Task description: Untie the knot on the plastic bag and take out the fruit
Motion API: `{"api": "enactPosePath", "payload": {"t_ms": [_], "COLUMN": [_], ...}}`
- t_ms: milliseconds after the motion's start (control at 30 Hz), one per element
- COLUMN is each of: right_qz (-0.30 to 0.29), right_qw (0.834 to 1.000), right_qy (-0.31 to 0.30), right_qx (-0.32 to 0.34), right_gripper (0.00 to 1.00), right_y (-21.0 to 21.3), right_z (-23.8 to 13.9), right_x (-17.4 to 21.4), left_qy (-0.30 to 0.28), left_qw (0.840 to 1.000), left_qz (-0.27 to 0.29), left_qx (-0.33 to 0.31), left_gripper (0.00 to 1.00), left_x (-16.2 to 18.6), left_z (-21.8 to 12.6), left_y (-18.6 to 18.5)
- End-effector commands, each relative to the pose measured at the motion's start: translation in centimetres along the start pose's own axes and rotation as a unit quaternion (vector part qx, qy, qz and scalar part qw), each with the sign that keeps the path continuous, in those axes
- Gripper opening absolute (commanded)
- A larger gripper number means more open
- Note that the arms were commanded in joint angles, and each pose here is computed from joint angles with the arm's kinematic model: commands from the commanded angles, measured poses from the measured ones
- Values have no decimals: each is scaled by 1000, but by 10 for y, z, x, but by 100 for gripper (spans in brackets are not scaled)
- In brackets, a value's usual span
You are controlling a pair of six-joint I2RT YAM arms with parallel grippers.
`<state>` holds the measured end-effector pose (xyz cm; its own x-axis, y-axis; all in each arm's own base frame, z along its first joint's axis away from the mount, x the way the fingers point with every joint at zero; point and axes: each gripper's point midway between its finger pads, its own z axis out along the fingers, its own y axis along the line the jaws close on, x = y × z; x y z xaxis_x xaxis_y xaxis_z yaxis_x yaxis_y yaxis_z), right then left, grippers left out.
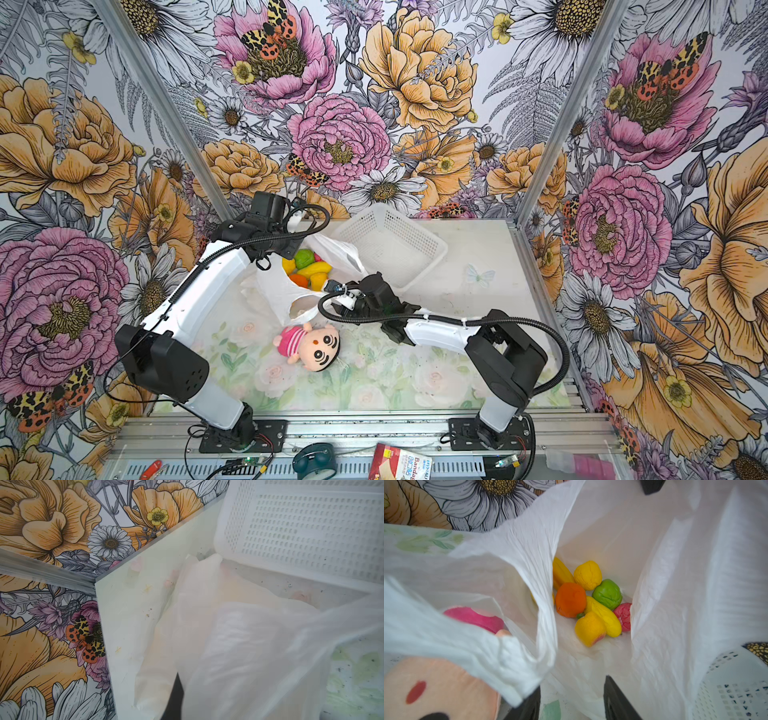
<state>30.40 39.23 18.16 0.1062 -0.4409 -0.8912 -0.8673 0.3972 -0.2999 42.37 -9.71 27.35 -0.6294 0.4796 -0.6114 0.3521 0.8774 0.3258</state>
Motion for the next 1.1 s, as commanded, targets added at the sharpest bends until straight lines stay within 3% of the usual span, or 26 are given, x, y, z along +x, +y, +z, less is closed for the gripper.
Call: {"api": "enactPosePath", "payload": {"t_ms": [0,167,267,433,500,667,1067], "right_qz": [37,127,154,164,152,124,159], "right_qw": [997,991,985,985,987,991,975], "right_qy": [-71,-3,40,41,41,47,134], "right_qx": [-24,43,62,32,30,19,73], "right_gripper": [47,26,22,45,50,57,67], "right_y": [9,-23,-32,-17,-8,15,-23], "right_z": [-8,31,57,72,76,88,113], "right_x": [-39,-33,-14,-14,-16,-20,33], "left_qy": [-60,-78,-87,-95,-95,-94,-95], "left_qw": [997,995,995,993,993,992,992], "left_qz": [-9,-2,6,22,23,26,31], "left_qx": [36,59,57,69,70,74,72], "left_gripper": [0,0,0,0,0,0,0], "left_x": [-23,-24,-25,-27,-27,-27,-27], "left_z": [-18,-32,-38,-41,-41,-40,-42], "left_y": [-14,-24,-26,-35,-37,-38,-39]}}
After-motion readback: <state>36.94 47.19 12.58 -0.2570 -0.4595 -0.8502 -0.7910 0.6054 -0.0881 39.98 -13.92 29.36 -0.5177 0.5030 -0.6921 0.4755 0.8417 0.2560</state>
